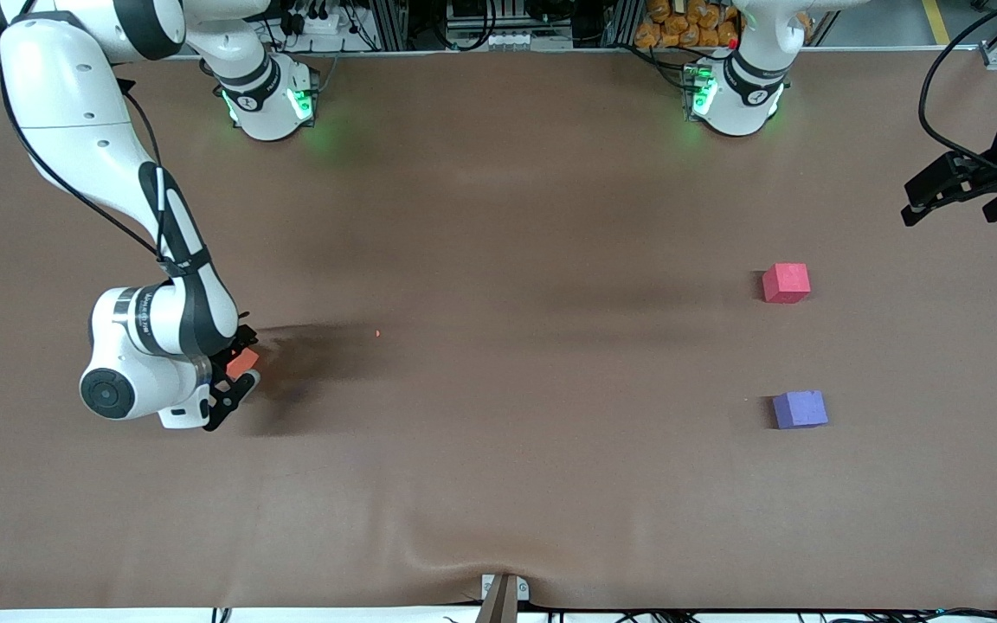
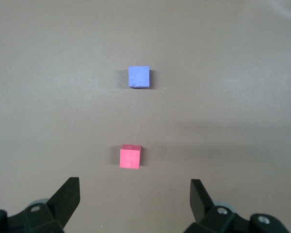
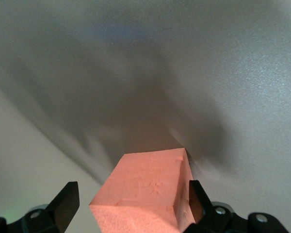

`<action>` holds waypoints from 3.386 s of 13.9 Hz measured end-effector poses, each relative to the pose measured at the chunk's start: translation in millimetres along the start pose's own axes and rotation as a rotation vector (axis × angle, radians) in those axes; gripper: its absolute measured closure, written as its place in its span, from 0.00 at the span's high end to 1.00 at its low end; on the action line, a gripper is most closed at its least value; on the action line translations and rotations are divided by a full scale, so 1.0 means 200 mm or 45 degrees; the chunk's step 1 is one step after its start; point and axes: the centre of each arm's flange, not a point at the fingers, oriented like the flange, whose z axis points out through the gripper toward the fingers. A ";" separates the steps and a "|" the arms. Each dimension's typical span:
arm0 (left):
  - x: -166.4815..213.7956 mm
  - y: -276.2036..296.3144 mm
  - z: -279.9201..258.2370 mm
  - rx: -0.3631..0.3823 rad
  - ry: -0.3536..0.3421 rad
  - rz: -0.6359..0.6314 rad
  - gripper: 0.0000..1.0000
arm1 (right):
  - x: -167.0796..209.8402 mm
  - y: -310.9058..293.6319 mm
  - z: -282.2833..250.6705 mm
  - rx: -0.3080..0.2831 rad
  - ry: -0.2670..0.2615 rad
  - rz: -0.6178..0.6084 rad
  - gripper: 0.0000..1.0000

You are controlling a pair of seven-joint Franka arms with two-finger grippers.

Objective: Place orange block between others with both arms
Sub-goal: 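Lift the orange cube and carry it toward the table's middle, then set the orange cube down and open the right gripper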

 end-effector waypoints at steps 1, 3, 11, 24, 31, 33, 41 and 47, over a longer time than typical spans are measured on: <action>0.01 0.00 0.00 -0.001 0.009 -0.001 1.00 | 0.00 0.00 0.00 -0.002 0.001 -0.005 1.00; 0.01 0.00 0.00 -0.002 0.017 -0.001 1.00 | 0.00 0.01 0.00 -0.009 0.007 -0.012 1.00; 0.02 0.00 0.02 -0.002 0.013 0.002 1.00 | 0.01 0.02 -0.03 -0.030 0.024 -0.027 0.56; 0.02 0.01 0.02 -0.002 0.014 0.004 1.00 | 0.70 -0.72 -0.20 0.306 0.330 0.518 0.53; 0.02 0.01 0.01 -0.003 0.015 0.005 1.00 | 1.17 -1.56 -0.14 0.437 0.414 0.926 0.53; 0.02 0.01 0.01 -0.003 0.015 0.005 1.00 | 1.25 -1.75 -0.12 0.461 0.462 1.041 0.56; 0.02 0.01 0.01 -0.003 0.016 0.006 1.00 | 1.36 -2.02 -0.02 0.531 0.581 1.204 1.00; 0.02 0.04 0.02 -0.003 0.012 0.017 1.00 | 1.23 -1.70 -0.20 0.390 0.490 1.178 1.00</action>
